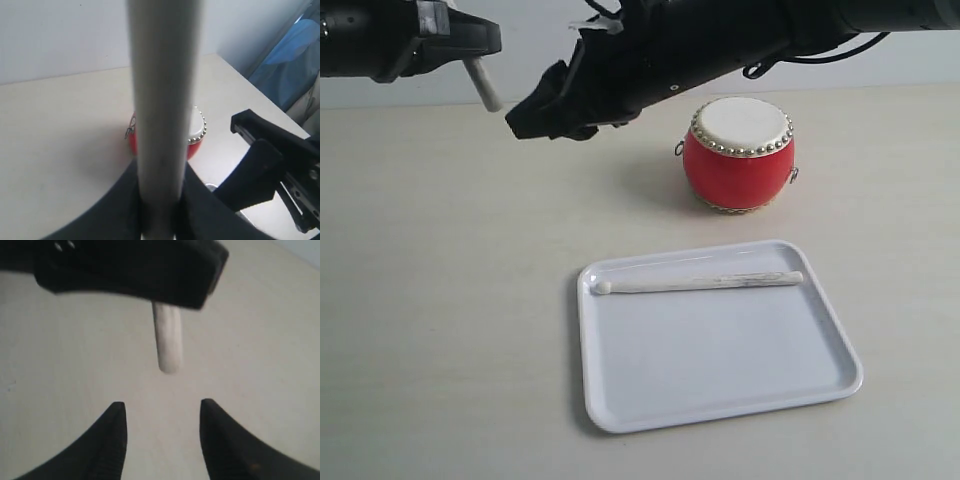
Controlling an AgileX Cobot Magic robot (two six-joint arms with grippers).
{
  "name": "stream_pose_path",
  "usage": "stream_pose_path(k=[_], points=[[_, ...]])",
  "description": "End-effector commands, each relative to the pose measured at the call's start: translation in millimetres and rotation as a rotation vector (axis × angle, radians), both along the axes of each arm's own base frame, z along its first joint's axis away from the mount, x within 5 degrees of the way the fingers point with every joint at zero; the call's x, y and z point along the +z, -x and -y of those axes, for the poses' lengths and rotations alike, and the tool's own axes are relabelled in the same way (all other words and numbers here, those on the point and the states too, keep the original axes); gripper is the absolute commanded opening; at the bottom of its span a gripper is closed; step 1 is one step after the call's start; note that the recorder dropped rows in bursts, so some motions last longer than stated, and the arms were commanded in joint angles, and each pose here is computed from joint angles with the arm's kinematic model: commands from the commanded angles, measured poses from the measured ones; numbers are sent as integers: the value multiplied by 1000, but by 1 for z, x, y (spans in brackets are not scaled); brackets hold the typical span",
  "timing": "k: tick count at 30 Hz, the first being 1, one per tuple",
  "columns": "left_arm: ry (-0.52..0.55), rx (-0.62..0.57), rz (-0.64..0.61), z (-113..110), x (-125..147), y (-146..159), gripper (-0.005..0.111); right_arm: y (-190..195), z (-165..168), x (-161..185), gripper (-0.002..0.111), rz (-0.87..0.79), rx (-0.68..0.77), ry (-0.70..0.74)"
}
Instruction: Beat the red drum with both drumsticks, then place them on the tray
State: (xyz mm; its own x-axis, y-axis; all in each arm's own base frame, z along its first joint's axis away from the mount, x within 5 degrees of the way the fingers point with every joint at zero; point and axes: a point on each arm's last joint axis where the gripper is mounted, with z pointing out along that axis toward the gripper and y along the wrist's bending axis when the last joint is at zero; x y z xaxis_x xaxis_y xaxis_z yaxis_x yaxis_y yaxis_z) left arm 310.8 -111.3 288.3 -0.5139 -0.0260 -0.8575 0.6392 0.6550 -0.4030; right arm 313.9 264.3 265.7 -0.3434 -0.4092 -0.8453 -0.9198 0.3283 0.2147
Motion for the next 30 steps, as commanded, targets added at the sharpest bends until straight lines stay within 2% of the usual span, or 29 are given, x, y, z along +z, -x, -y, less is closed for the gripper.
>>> stream_pose_path(k=[1,6,12,18,24,27,30], points=[[59,-17,-14,3,-7,-5,0,-3,-2,8,45,58,-11,-90],[120,-62,-11,7,-3,-3,0,-6,-2,10,45,89,-34,-98],[132,-76,-11,8,-3,-2,0,-6,-2,10,45,95,-31,-97],[185,-155,-9,12,2,4,0,-6,-2,10,45,95,-31,-97],[198,-162,-10,12,2,5,0,-5,-2,10,44,89,-20,-103],[207,-178,-9,13,3,6,0,-5,-2,10,40,85,-23,-105],[205,-179,-9,13,3,6,0,-5,-2,10,28,83,-18,-107]])
